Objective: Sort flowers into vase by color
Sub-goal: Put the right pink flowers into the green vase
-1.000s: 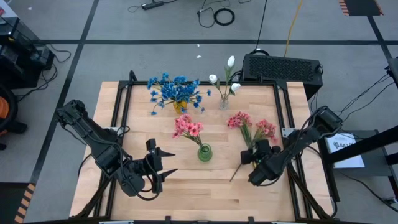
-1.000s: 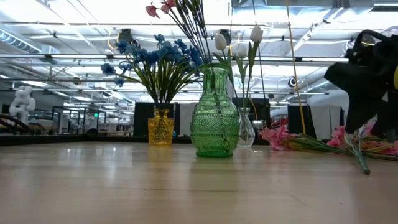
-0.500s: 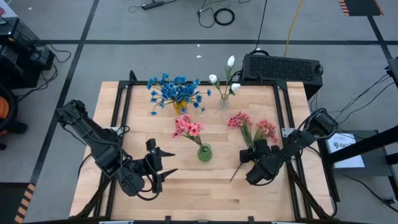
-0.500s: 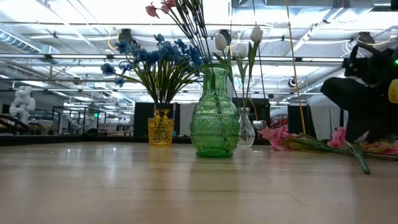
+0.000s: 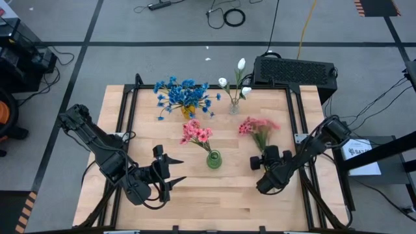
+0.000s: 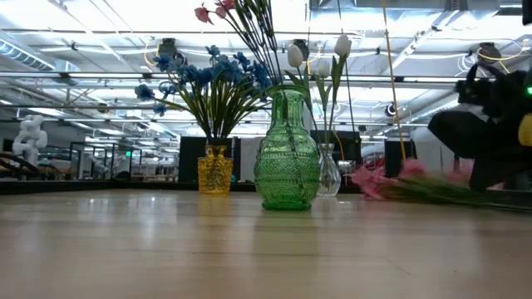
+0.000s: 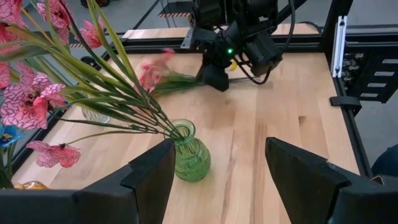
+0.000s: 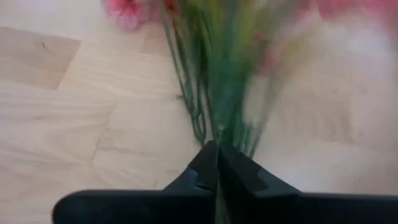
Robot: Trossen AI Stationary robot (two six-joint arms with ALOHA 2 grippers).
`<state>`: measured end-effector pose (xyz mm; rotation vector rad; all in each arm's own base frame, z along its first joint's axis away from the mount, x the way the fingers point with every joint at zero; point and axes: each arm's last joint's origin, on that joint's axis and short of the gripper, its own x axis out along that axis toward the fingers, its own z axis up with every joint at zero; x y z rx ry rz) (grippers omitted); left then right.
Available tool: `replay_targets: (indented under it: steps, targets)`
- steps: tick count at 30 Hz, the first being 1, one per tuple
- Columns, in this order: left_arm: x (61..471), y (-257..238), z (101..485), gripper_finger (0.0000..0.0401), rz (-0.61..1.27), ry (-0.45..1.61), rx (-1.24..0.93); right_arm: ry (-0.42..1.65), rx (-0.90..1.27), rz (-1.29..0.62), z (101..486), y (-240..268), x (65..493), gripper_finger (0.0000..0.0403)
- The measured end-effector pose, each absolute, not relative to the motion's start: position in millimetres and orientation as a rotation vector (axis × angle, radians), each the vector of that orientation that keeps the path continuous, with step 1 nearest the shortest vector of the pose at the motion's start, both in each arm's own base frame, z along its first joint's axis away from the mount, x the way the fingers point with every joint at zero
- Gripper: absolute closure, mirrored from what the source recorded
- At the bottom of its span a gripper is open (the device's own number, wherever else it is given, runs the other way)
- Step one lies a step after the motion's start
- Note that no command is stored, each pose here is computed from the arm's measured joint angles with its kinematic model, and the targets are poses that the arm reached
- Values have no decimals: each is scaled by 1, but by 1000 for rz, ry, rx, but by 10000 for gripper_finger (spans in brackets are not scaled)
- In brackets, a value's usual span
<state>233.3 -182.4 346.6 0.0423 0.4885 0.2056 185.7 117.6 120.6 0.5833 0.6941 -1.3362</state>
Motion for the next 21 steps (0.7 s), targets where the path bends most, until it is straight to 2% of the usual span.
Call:
replay_targets:
  steps: [5, 13, 18, 21]
  targets:
    - [233, -182, 347, 146, 208, 487, 47, 643, 520, -1323, 150, 121, 193, 397]
    - [234, -182, 347, 146, 212, 487, 52, 563, 401, -1281, 222, 135, 211, 402]
    - [234, -181, 346, 146, 214, 489, 49, 768, 457, -1282, 232, 143, 213, 388]
    - [234, -181, 346, 146, 214, 489, 49, 882, 454, -1269, 224, 144, 210, 360]
